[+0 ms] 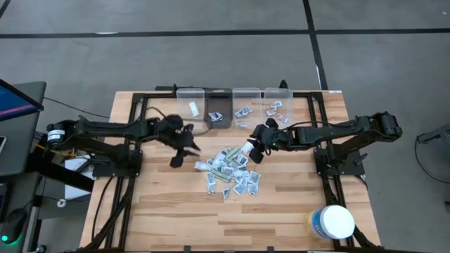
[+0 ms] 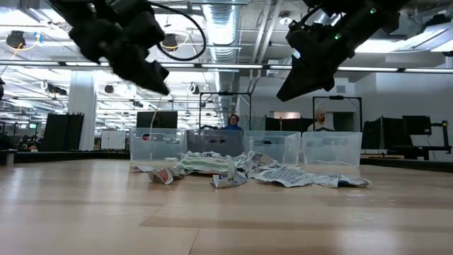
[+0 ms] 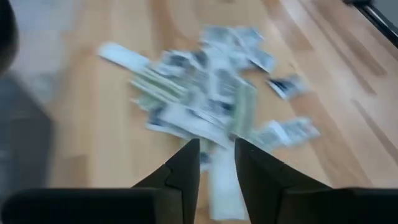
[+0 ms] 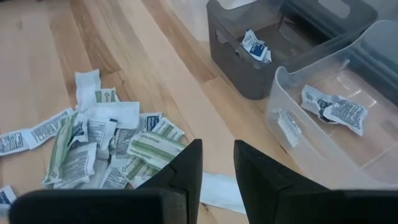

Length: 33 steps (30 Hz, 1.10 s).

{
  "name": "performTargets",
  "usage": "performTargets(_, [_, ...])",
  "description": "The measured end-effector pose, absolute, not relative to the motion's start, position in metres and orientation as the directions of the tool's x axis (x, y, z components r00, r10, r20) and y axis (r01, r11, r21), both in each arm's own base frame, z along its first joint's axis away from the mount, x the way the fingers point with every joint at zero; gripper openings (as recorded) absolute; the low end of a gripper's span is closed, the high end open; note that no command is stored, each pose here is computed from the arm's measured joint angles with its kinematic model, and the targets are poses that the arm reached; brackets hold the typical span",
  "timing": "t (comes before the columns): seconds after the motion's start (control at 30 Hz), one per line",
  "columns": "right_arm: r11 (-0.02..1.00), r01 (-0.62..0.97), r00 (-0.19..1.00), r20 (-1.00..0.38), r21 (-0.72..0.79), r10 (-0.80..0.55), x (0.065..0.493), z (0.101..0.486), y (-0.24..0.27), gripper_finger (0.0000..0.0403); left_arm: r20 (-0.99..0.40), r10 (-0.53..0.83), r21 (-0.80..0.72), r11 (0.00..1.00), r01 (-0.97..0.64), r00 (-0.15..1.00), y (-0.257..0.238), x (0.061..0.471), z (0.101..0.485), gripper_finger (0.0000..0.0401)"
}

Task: Pick & Place First Aid Supplies
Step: Put the bandage into the left transparent bin

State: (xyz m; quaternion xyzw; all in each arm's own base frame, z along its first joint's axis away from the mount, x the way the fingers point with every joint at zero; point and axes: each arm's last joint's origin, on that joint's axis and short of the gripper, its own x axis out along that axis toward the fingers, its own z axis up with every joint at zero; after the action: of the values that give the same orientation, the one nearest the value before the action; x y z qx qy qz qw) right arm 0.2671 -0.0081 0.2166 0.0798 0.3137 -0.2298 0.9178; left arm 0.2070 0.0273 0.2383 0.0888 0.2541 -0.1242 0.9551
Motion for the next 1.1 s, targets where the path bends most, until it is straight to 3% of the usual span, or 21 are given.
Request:
performTargets(0.3, [0.885, 0.466, 0.688, -0.62, -0.022, -0.377, 0.266, 0.216, -0.01, 0.0086, -0.634, -0.153, 0.143, 0.94, 0.309, 0.758, -0.003, 0.2, 0.195, 0.0099])
performTargets(0.57, [0.89, 0.455, 0.683, -0.624, -0.043, -0.379, 0.266, 0.215, -0.01, 0.0086, -0.598, -0.142, 0.186, 0.933, 0.309, 0.789, -0.016, 0.209, 0.178, 0.0099])
performTargets(1.1, [0.892, 0.45, 0.682, -0.628, -0.046, -0.376, 0.266, 0.215, -0.009, 0.0086, -0.647, -0.189, 0.129, 0.928, 0.35, 0.739, -0.013, 0.225, 0.153, 0.0099])
